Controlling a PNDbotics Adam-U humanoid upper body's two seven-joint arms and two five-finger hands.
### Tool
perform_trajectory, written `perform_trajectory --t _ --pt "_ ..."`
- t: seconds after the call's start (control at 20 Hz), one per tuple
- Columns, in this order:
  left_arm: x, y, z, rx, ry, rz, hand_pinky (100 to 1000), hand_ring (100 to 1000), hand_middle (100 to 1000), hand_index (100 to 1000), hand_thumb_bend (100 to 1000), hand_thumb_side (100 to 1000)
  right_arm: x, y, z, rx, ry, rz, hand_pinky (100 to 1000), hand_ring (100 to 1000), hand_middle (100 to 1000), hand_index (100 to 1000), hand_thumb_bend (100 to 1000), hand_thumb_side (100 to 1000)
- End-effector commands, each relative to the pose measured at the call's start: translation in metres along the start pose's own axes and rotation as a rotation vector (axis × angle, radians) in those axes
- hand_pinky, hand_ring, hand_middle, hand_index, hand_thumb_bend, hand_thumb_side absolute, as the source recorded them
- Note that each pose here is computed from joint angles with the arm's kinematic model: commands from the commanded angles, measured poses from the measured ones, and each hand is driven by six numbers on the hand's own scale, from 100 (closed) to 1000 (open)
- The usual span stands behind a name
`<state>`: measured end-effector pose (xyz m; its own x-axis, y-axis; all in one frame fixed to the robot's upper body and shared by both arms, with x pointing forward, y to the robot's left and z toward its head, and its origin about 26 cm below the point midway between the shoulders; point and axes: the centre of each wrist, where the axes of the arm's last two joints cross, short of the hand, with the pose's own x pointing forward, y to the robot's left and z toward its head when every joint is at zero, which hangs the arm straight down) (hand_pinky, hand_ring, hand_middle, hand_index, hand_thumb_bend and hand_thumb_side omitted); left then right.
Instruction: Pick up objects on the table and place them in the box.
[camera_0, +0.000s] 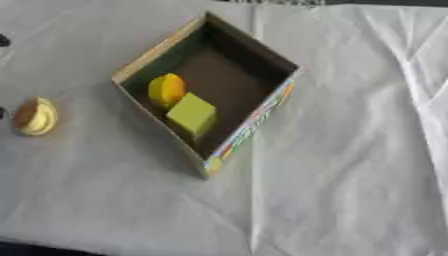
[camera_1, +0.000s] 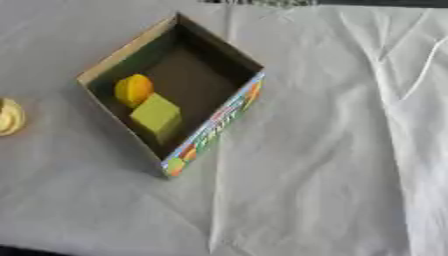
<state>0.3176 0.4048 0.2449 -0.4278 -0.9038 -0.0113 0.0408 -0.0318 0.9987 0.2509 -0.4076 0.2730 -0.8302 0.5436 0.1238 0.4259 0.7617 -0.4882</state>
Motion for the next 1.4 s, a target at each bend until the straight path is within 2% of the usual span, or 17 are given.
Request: perform_trajectory --t 0.05,0.2,0.35,0.65,0.8,0.9,1.05,1.1,1.15,1.4 --pt "-0.004 0.005 0.01 -0.091 0.01 -0.054 949 926 877 942 592 100 0.004 -0.002 -0.007 0.016 -0.013 0.014 888 819 682 859 100 163" --pt "-0.002 -0.006 0.018 -0.151 0.005 -0.088 950 928 877 945 634 100 0.004 -0.001 -0.004 0.02 0.005 0.016 888 816 678 857 100 241" --pt "-0.002 -0.013 0.021 -0.154 0.015 -0.104 946 927 875 945 663 100 0.003 0.001 -0.002 0.023 0.026 0.012 889 814 674 856 100 311" --pt "-0.009 -0.023 0.02 -0.055 0.101 -0.102 935 921 870 949 658 100 0.003 0.003 0.002 0.028 0.055 0.004 890 811 668 855 100 374" --pt "-0.015 -0.032 0.02 -0.047 0.151 -0.102 931 919 868 944 671 100 0.003 0.005 0.005 0.029 0.072 0.0 891 810 665 856 100 392" --pt "-0.022 -0.036 0.02 -0.046 0.189 -0.093 926 914 865 939 637 100 0.002 0.005 0.006 0.029 0.085 -0.003 892 809 663 856 100 420" --pt "-0.032 -0.041 0.019 -0.024 0.231 -0.046 910 901 857 926 528 100 0.002 0.007 0.008 0.026 0.104 -0.009 892 807 660 856 100 451" --pt "-0.034 -0.042 0.017 -0.015 0.237 -0.028 910 901 857 926 528 100 0.002 0.007 0.008 0.026 0.11 -0.012 892 807 660 856 100 451" --pt "-0.036 -0.043 0.015 -0.01 0.239 -0.008 899 895 855 922 474 100 0.002 0.008 0.008 0.026 0.117 -0.015 892 805 657 856 100 465" --pt "-0.041 -0.044 0.012 -0.009 0.237 0.03 899 895 855 922 474 100 0.002 0.009 0.008 0.027 0.128 -0.02 892 805 657 856 100 465"
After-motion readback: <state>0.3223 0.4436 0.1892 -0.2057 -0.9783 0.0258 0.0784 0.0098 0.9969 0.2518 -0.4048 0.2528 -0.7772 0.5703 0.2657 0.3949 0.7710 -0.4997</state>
